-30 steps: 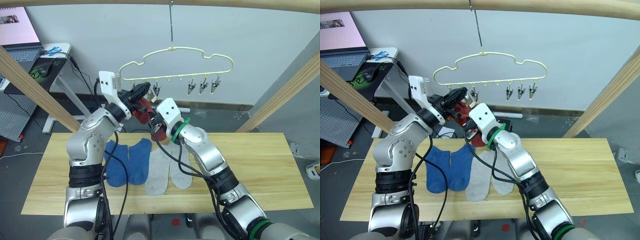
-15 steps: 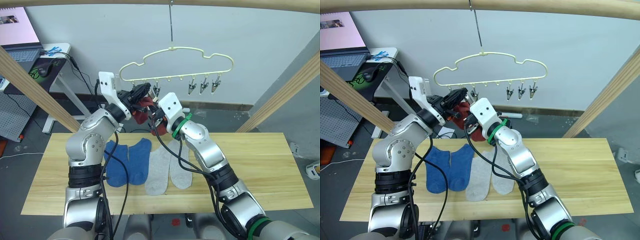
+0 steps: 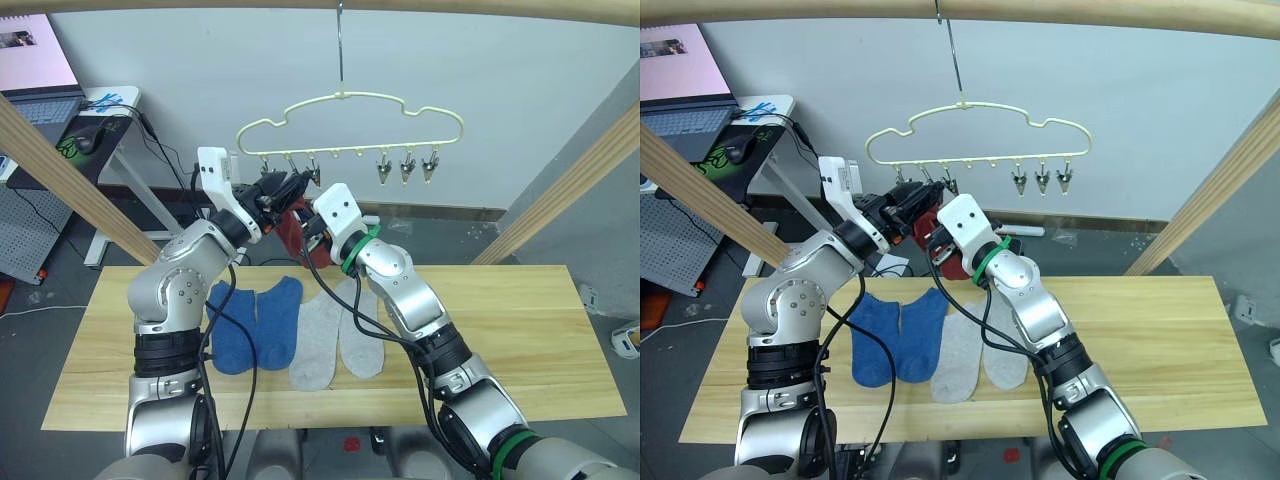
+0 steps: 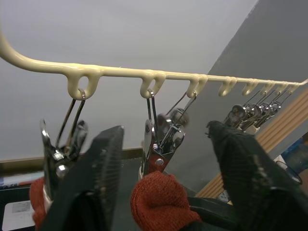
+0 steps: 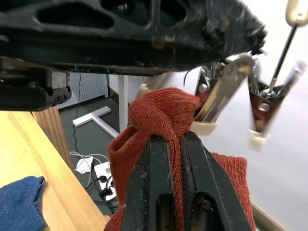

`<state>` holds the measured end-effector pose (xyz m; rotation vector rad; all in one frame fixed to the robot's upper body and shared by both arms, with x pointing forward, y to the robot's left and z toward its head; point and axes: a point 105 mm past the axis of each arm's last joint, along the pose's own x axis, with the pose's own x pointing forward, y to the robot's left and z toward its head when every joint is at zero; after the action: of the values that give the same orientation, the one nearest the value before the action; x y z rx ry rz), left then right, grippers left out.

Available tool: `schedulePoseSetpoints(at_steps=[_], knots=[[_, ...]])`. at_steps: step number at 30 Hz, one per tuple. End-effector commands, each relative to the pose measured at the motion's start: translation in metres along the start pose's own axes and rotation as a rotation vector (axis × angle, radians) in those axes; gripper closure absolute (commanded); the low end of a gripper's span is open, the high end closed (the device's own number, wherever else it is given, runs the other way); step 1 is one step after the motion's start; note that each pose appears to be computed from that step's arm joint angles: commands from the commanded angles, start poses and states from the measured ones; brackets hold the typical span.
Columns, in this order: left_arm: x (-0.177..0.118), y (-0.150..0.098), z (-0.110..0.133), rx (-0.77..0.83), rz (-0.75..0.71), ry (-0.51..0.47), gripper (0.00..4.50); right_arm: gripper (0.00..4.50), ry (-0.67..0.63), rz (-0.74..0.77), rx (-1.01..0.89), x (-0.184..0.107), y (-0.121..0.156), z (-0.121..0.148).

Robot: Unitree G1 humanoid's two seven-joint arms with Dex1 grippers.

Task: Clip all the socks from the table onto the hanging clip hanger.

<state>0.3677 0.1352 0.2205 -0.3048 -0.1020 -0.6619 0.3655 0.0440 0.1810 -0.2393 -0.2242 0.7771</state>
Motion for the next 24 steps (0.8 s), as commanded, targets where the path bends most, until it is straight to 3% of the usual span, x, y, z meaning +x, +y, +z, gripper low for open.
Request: schedulePoseSetpoints(at_steps=[1,6,13,24], knots=[[-0.005,-0.01,0.012,0.042,-0.037,-0.036,1.07,4.5,-0.067,0.001,-0.008,0.004,0.001,0.018],[-0.01,-0.009,0.01,0.082,-0.038,-0.018,1.07,4.5,-0.064,-0.001,0.01,0.004,0.001,0.017],[-0.015,-0.006,0.007,0.121,-0.032,0.002,1.04,2.29,-0.035,0.016,0.017,0.0,0.002,0.01],[-0.029,-0.005,-0.002,0.219,-0.036,0.033,1.04,2.29,0.061,0.071,-0.002,-0.041,0.006,-0.013]])
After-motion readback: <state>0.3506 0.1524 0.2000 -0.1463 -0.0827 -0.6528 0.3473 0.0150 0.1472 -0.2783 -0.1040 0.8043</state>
